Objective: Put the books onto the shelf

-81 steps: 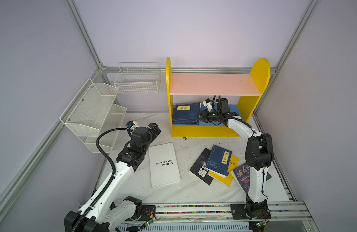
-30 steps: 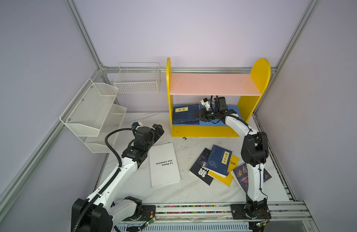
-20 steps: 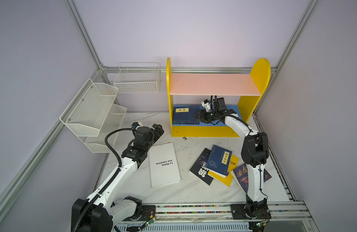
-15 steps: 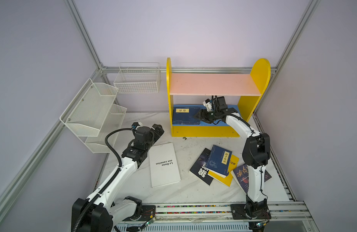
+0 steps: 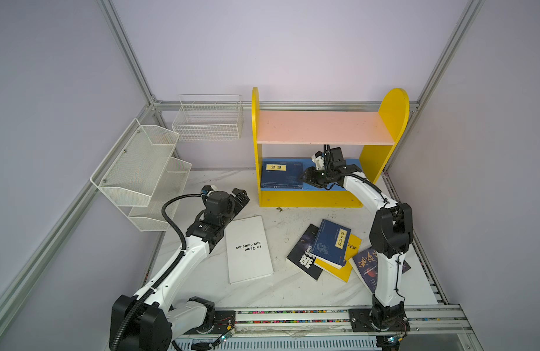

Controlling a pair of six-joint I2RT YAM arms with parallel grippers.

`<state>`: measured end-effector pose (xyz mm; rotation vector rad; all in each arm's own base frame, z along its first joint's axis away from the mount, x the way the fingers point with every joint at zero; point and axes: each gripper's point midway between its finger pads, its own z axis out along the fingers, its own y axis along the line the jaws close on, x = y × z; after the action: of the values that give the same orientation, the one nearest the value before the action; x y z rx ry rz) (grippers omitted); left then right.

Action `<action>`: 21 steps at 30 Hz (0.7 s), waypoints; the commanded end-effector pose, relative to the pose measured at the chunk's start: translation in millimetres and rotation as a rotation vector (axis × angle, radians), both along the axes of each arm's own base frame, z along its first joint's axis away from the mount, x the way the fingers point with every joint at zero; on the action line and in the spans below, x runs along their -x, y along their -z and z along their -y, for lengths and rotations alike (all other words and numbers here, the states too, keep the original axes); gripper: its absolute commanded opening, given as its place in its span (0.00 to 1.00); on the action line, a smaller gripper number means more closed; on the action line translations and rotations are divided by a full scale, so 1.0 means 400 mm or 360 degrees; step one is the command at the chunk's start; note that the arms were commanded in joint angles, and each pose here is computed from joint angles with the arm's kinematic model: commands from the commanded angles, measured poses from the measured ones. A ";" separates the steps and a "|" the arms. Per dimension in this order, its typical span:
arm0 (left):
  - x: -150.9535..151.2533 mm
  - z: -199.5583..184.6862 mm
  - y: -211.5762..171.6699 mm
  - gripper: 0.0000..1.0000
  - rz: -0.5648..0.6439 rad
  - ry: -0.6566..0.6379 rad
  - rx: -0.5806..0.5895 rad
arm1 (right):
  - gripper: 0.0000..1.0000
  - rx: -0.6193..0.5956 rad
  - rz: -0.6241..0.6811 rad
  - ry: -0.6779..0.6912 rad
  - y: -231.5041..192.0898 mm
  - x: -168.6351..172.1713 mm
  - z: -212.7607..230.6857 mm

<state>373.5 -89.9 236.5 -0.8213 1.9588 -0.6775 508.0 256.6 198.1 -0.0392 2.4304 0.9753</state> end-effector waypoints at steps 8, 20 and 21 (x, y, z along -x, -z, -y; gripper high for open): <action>0.002 -0.007 0.036 1.00 -0.0034 0.0024 -0.0036 | 0.25 -0.0032 0.0176 -0.0002 -0.080 0.001 -0.069; 0.005 -0.017 0.056 1.00 -0.0074 0.0024 -0.0055 | 0.58 0.0038 0.0279 0.0115 -0.125 -0.021 -0.039; 0.009 -0.019 0.062 0.99 -0.0095 0.0029 -0.0067 | 0.60 0.0040 0.0295 0.0129 -0.138 -0.019 -0.034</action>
<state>375.7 -86.1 230.5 -0.8291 1.9758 -0.6694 510.9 271.8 197.5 -0.0070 2.4059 0.8791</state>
